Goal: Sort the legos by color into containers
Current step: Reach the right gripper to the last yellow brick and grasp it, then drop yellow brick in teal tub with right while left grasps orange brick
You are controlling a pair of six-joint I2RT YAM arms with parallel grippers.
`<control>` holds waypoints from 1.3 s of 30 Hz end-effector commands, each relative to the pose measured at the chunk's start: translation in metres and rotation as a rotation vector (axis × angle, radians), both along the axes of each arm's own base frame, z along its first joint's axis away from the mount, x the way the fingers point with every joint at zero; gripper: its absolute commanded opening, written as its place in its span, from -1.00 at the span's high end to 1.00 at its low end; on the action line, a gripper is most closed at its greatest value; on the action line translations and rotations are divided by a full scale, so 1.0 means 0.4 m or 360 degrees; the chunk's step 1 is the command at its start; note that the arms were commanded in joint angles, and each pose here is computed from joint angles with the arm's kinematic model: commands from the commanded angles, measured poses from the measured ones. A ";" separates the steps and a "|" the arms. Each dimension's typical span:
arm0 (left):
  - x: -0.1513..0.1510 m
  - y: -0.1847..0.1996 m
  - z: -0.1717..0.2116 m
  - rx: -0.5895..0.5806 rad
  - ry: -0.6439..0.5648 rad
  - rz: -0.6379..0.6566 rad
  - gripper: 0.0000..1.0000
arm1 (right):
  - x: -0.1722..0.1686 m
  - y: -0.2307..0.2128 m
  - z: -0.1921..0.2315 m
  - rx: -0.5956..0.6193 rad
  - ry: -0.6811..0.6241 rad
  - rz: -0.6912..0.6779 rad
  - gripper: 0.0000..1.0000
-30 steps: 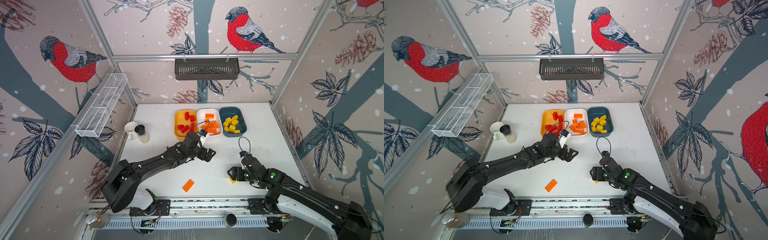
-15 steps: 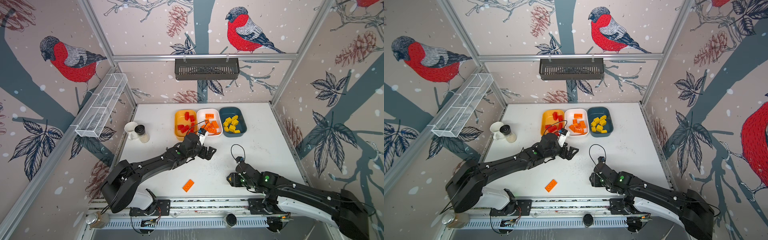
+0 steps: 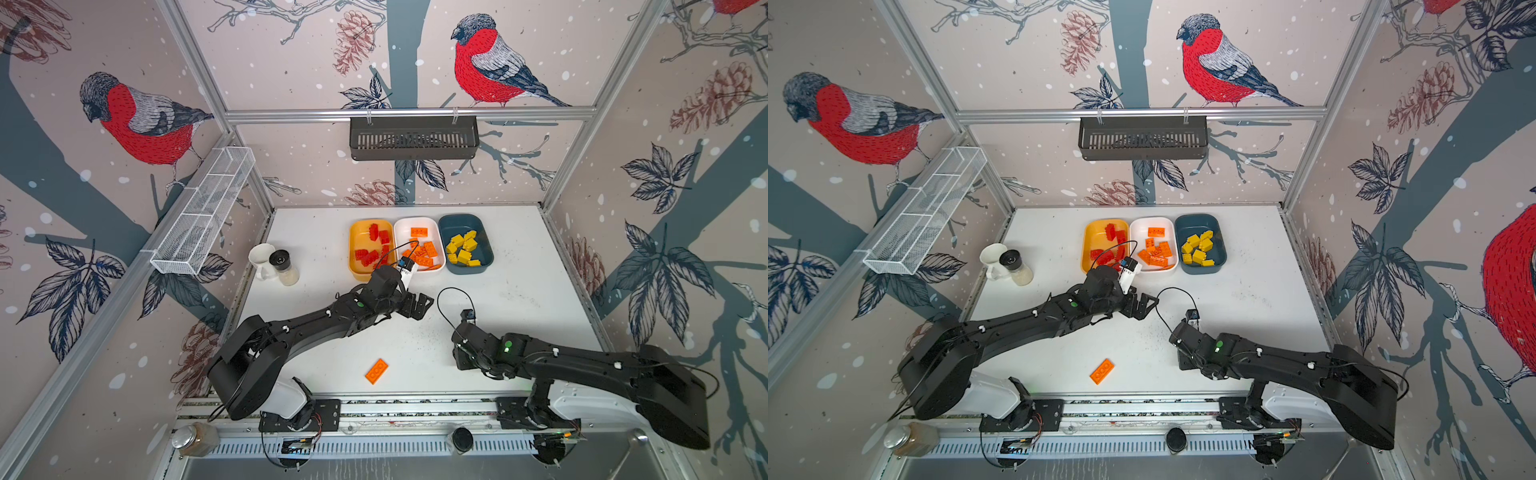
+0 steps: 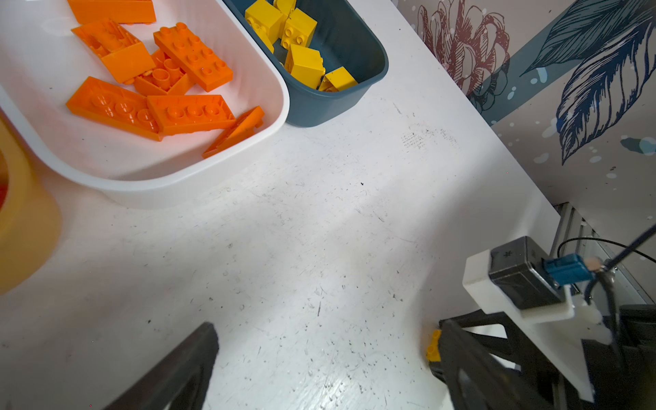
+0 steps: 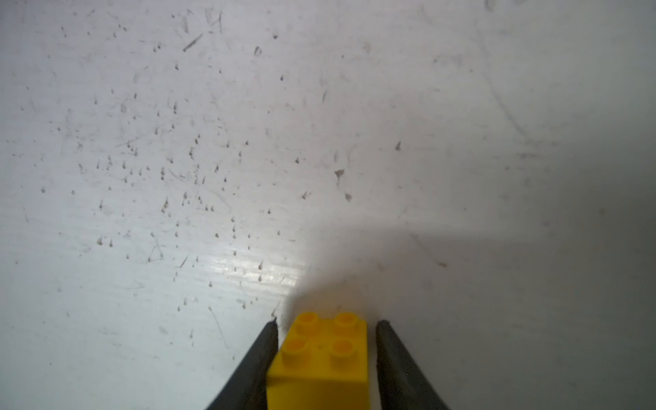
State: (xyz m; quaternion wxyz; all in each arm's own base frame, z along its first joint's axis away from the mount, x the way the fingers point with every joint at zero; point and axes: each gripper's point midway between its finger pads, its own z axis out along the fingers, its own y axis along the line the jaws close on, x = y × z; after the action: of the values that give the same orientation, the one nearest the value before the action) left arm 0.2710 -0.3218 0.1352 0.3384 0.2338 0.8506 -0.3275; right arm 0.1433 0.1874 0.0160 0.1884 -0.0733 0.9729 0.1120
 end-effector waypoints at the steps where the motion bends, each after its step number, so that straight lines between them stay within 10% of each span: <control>1: 0.000 -0.008 0.007 -0.0005 -0.0009 -0.0027 -0.94 | -0.006 -0.036 -0.018 -0.0117 0.0012 -0.0017 0.20; 20: 0.058 -0.017 0.064 -0.0051 -0.0100 0.0102 -0.94 | 0.285 -0.062 0.190 0.0120 -0.0447 -0.0111 0.45; 39: 0.109 0.216 0.051 0.0159 -0.0124 0.0829 -0.94 | 0.712 -0.171 0.258 0.0079 -0.0534 -0.0244 0.41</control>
State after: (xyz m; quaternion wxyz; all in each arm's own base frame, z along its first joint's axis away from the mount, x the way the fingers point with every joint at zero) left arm 0.3161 -0.2520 0.1618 0.4344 0.0564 0.8738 -0.2113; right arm 0.4121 0.1212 0.1244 0.3632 0.0040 0.9229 0.1276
